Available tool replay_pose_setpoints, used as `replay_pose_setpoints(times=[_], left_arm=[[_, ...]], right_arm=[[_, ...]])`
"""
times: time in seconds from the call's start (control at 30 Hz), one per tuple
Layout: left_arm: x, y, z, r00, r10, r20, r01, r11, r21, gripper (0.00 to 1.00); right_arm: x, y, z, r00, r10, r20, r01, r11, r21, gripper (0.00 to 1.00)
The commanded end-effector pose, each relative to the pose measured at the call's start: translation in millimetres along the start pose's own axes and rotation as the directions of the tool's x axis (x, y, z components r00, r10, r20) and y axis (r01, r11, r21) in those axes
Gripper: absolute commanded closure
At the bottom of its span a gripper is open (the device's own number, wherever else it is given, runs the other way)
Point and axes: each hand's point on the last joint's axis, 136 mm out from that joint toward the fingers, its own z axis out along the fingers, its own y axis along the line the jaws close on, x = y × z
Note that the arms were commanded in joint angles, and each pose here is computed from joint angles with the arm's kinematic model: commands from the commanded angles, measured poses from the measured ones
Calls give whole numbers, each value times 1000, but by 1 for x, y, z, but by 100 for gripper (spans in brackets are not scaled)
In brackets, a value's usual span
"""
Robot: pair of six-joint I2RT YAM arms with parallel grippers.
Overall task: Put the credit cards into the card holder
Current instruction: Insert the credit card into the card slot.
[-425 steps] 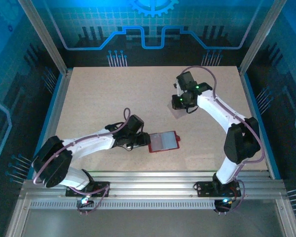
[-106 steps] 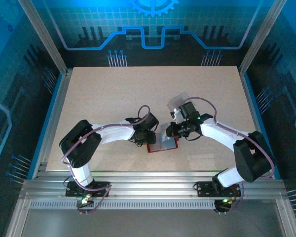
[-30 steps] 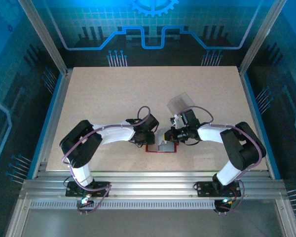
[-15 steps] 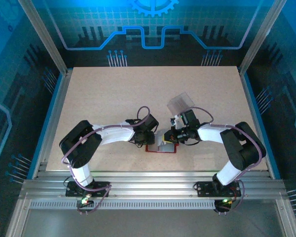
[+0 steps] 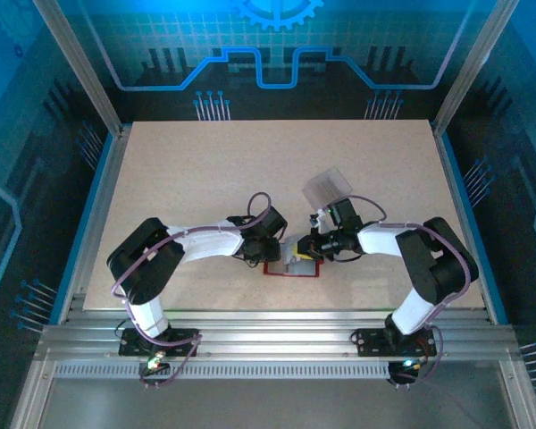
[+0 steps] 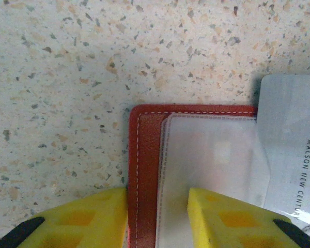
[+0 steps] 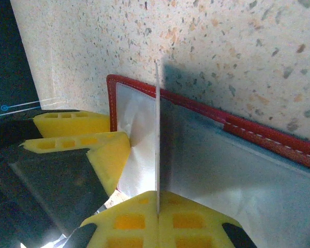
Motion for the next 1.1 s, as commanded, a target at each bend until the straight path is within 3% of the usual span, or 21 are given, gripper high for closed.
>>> replay_pose_setpoints(times=[0.0,1.07], left_arm=[[29,18,23,995,-3,-98,-1,999,-47,62],[31,19,25,995,-8,-101,3,999,-42,62]], right_arm=[[2,-2,0,999,36,-10,-36,999,-24,100],[40,-26,12,993,104,-50,-102,994,44,100]])
